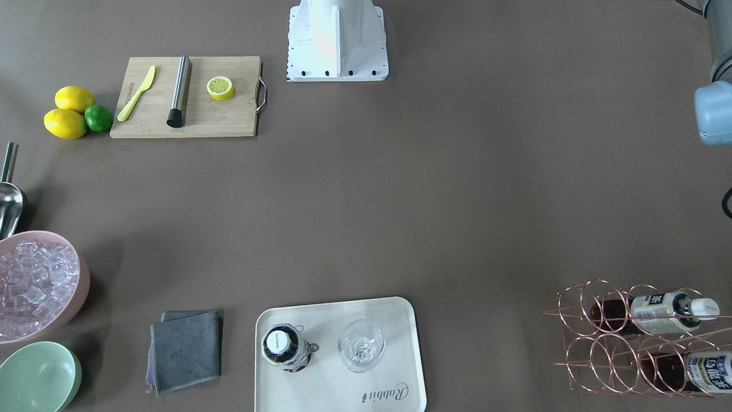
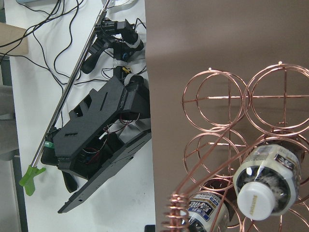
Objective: Take tea from basket to plate
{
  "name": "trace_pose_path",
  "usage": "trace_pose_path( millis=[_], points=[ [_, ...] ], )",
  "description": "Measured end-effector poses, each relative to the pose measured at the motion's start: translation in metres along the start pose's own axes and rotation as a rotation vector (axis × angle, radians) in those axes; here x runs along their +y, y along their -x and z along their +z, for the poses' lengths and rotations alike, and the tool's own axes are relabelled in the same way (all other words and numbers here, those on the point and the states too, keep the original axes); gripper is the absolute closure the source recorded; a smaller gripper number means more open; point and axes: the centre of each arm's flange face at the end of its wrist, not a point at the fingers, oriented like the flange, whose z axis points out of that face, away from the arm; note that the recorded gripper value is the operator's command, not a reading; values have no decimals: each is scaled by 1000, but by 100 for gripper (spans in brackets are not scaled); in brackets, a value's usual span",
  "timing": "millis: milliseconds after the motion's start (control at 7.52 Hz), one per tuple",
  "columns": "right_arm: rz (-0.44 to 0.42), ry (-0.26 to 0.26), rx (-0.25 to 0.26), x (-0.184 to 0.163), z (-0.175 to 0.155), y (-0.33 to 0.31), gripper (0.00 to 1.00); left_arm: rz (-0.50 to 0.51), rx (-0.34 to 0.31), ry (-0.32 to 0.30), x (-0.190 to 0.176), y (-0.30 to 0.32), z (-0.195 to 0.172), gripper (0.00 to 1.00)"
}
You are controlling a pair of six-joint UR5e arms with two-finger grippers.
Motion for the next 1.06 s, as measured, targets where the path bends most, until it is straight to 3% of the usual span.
trace_pose_path(
  millis=[665,798,931,1064],
  points=[
    [35,26,5,19,14,-15,1,-4,13,3,1,-5,8,100],
    [42,24,8,22,14,-19,1,-6,15,2,-1,-6,9,55],
    [55,16,8,26,10,-26,1,-17,18,2,-2,-7,11,3],
    [67,13,7,31,9,-33,1,-43,20,2,-1,-8,12,2]
  ],
)
